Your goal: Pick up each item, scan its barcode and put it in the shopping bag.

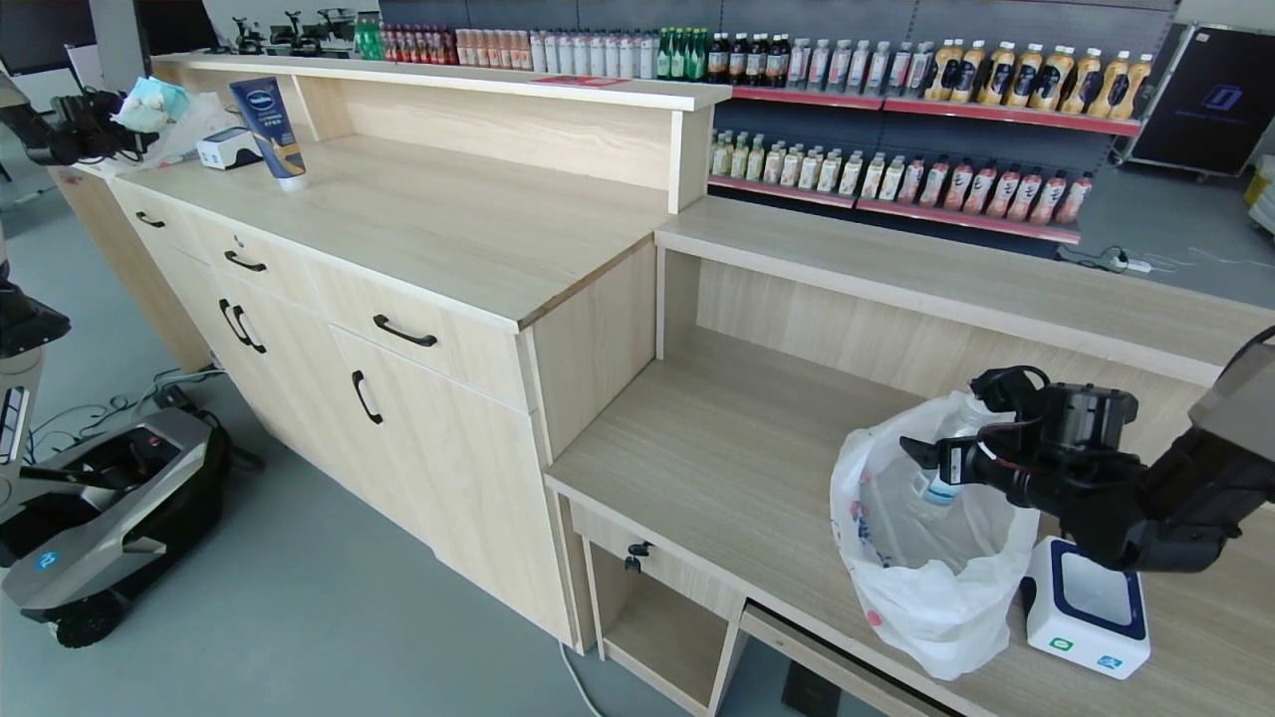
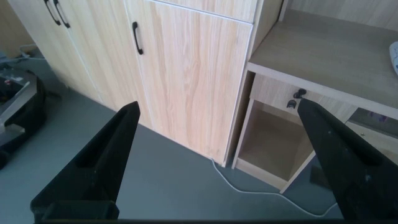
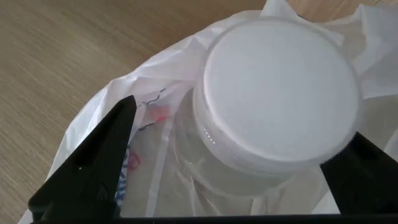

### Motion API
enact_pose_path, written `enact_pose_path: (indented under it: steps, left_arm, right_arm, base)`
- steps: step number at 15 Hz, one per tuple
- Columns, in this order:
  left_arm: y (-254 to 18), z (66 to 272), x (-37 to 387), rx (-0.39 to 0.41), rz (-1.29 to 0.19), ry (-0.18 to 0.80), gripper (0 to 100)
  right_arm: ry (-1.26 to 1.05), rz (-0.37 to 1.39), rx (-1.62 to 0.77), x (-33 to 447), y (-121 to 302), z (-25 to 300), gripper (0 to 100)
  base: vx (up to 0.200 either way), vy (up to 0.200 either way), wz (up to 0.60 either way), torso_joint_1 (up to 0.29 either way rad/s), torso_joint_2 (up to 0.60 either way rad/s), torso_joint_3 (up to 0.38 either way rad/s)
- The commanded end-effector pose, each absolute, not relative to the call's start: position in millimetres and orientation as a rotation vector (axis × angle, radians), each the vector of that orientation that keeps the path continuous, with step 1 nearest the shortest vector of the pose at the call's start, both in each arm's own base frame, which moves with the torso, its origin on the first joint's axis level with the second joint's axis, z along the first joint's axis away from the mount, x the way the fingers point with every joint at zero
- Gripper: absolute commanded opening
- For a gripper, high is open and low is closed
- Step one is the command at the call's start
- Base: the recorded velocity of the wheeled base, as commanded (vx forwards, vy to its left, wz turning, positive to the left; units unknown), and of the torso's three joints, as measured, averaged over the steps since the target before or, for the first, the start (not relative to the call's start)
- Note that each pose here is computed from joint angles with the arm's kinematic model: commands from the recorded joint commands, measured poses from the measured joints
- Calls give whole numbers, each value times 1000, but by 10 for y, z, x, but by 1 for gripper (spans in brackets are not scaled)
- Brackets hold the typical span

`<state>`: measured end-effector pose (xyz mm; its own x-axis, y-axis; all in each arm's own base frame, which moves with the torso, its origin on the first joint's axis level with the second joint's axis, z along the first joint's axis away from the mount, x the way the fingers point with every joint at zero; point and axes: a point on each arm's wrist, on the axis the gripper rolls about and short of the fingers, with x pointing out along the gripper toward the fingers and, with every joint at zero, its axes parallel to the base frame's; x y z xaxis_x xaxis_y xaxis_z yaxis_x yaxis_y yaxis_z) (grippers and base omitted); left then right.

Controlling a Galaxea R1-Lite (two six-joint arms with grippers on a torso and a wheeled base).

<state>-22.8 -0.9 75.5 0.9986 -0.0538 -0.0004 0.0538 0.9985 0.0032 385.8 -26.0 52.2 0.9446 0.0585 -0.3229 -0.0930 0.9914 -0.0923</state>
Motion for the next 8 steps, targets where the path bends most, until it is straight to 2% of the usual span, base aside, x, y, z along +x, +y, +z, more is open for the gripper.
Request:
enact_pose_path:
  steps: [1,3,5,8]
  left_arm:
    - [-9,755,-227,3,-54,1,100]
    - [-9,755,-227,3,-54,1,100]
    - [-9,755,-227,3,-54,1,100]
    - [-9,755,-227,3,-54,1,100]
  right_arm:
    - [201,95,-131,3343,-135,1709,100]
    - [96,73,-215,2825,-162,2271,100]
    - [51,17,-296,2315,-282,2533,100]
    - [38,-47,-414,1761,-397,2620,100]
  base:
    - [0,0,0,0,0,0]
    - [0,0,0,0,0,0]
    - [0,0,0,0,0,0]
    - [0,0,-600,-2,-1,2]
